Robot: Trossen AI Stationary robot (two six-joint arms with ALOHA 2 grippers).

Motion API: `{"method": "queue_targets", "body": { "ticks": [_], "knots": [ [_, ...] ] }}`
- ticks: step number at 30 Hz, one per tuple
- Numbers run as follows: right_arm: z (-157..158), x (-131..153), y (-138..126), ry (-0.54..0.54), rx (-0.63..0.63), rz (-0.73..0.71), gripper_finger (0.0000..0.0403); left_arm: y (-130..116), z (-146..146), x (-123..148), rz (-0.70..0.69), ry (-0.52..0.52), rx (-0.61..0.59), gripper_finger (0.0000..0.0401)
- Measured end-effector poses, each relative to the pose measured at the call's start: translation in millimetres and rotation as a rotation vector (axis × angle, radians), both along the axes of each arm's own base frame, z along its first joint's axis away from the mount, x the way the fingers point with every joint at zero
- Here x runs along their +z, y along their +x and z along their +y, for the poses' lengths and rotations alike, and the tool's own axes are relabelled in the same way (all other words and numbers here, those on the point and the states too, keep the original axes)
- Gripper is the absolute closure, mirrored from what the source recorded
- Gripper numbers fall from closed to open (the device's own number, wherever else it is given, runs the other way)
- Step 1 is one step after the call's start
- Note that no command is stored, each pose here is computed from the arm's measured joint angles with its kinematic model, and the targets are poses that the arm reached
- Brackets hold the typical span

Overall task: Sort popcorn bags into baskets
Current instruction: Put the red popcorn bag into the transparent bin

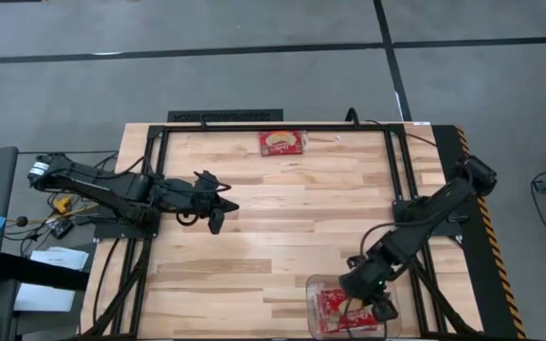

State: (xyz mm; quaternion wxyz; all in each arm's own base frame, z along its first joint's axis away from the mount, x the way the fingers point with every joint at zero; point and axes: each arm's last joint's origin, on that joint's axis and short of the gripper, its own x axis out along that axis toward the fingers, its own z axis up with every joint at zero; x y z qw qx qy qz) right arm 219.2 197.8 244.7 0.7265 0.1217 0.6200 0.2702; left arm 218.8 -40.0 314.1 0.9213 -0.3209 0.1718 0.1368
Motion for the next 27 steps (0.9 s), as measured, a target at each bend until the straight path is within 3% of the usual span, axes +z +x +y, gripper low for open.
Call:
{"method": "queue_targets", "body": {
  "ticks": [5,16,21,27],
  "knots": [
    [0,-3,3,-0.014,0.014,0.002,0.0311,0,0,0,0.005,0.005,-0.002,0.0401],
    [-13,15,13,-0.008,-0.054,-0.015,0.0187,0,2,0,0.005,0.059,0.055,0.0399],
    [-26,29,20,-0.086,-0.106,-0.034,0.0183,12,10,-7,0.027,0.124,0.117,0.0393],
    [-54,59,19,-0.165,-0.213,-0.118,0.0206,57,50,-32,0.061,0.245,0.132,0.04]
  ]
}}
